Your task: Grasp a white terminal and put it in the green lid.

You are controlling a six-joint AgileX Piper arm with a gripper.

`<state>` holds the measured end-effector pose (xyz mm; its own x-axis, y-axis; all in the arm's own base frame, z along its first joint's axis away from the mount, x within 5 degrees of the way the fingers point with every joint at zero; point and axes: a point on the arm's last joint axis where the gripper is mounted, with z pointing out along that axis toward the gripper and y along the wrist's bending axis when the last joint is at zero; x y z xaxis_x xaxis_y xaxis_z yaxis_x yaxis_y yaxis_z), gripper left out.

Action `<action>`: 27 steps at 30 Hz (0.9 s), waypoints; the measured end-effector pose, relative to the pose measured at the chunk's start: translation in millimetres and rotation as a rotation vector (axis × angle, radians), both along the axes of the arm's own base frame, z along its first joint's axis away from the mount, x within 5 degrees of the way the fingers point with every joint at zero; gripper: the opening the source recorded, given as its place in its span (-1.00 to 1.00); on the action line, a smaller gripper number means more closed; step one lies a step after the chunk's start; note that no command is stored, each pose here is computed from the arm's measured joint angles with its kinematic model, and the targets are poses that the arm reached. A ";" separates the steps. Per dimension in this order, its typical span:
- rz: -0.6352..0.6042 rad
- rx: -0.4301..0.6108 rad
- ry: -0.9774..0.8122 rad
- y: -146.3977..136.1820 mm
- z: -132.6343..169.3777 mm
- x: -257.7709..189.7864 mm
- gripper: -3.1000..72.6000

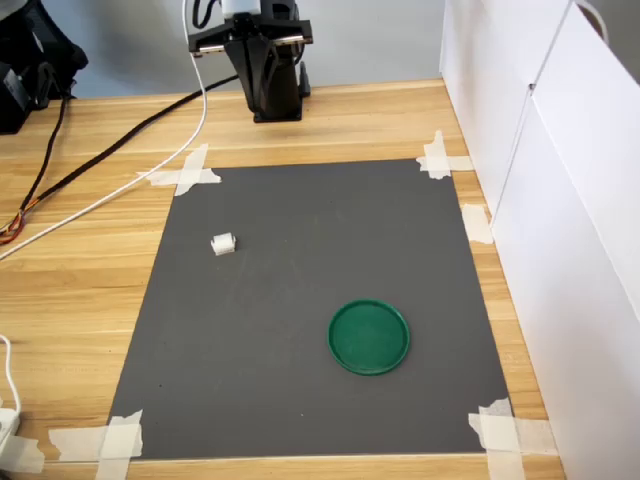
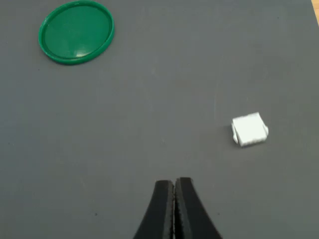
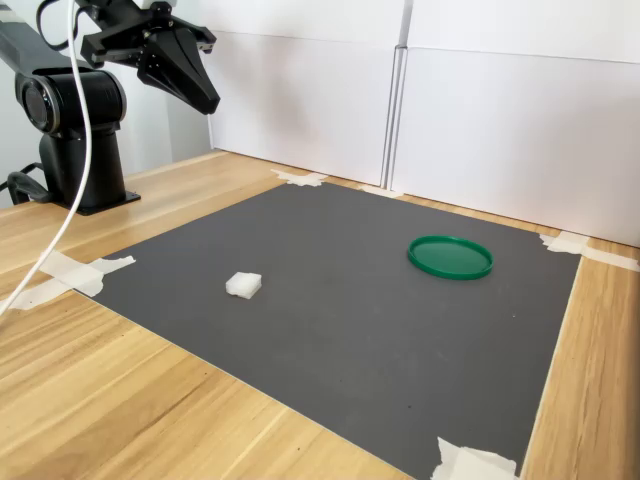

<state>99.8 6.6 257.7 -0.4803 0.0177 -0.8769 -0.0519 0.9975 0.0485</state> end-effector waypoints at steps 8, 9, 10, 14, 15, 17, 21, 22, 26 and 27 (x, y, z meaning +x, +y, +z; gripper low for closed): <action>0.013 -0.041 0.046 -0.3 26.4 35.5 -0.98; 0.019 -0.059 0.052 -0.5 31.2 42.7 -0.98; 0.024 -0.072 0.060 -0.7 33.4 47.5 -0.98; 0.060 -0.124 0.142 -0.4 39.4 69.5 -0.98; 0.076 -0.140 0.185 -0.2 39.9 77.0 -0.98; 0.103 -0.164 0.251 0.3 39.9 86.7 -0.98; 0.168 -0.225 0.329 0.9 41.3 99.2 -0.98; 0.189 -0.244 0.353 1.1 40.8 101.8 -0.98; 0.256 -0.304 0.399 1.5 46.3 112.3 -0.98; 0.271 -0.318 0.407 1.6 48.5 116.0 -0.98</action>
<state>215.8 8.2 306.2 -0.7302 -0.3867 -0.5633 -0.3474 0.9200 -0.1814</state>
